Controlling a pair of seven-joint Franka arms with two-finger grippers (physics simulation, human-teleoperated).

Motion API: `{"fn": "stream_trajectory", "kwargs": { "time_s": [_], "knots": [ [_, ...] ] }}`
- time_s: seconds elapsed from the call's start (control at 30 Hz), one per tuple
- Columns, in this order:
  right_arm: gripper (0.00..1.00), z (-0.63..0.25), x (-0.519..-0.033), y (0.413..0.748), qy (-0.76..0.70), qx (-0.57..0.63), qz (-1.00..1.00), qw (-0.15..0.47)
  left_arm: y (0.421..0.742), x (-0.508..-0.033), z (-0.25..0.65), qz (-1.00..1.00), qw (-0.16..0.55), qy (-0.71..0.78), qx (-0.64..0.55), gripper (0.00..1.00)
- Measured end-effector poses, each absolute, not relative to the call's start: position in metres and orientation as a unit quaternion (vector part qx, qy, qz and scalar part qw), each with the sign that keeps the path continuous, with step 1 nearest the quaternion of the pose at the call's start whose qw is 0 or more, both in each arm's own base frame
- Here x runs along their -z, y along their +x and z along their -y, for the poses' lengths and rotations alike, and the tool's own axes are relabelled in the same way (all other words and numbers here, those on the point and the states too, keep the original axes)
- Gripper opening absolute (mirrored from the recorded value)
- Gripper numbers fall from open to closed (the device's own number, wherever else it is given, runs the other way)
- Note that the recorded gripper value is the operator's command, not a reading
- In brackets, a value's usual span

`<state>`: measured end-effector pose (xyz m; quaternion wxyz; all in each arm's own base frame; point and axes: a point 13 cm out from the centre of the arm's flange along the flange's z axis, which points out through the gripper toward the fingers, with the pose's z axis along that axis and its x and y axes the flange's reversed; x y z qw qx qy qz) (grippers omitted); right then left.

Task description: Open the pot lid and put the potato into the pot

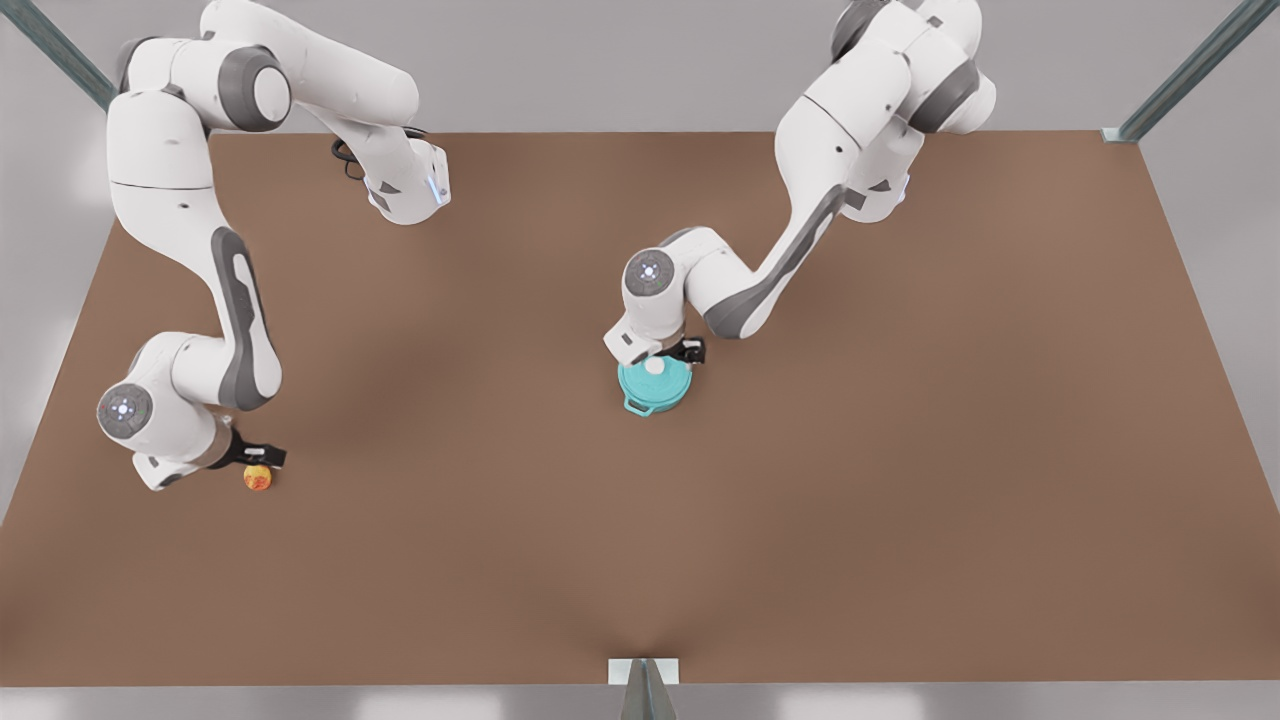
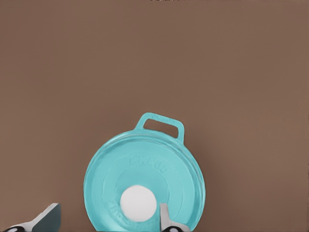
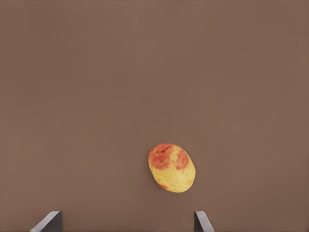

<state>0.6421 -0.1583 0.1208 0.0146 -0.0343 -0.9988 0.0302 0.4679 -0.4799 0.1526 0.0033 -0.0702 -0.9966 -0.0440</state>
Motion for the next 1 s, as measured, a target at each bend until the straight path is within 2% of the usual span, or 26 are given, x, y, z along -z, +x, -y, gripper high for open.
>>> {"fn": "stream_trajectory", "kwargs": {
  "time_s": [0.37,0.6,0.63,0.67,0.7,0.8,0.9,1.0],
  "knots": [
    [1.00,0.184,-0.071,0.643,-0.002,-0.036,0.999,0.003,0.467,-0.107,0.487,0.999,-0.020,-0.010,0.029,1.00],
    [1.00,0.198,-0.052,0.645,0.012,-0.042,0.999,-0.008,0.456,-0.103,0.494,0.999,-0.029,0.007,0.027,1.00],
    [1.00,0.199,-0.051,0.646,0.014,-0.042,0.999,-0.011,0.456,-0.102,0.494,0.999,-0.029,0.010,0.027,0.92],
    [1.00,0.200,-0.048,0.646,0.016,-0.042,0.999,-0.012,0.456,-0.101,0.494,0.999,-0.030,0.013,0.027,0.71],
    [1.00,0.200,-0.046,0.647,0.017,-0.042,0.999,-0.014,0.455,-0.101,0.493,0.999,-0.031,0.015,0.029,0.54],
    [1.00,0.200,-0.041,0.649,0.022,-0.043,0.999,-0.019,0.457,-0.104,0.490,0.998,-0.036,0.026,0.034,0.25],
    [0.89,0.200,-0.040,0.651,0.025,-0.043,0.998,-0.024,0.461,-0.107,0.487,0.998,-0.038,0.039,0.037,0.24],
    [0.83,0.200,-0.041,0.653,0.027,-0.043,0.998,-0.028,0.472,-0.112,0.482,0.997,-0.042,0.056,0.036,0.24]
  ]
}}
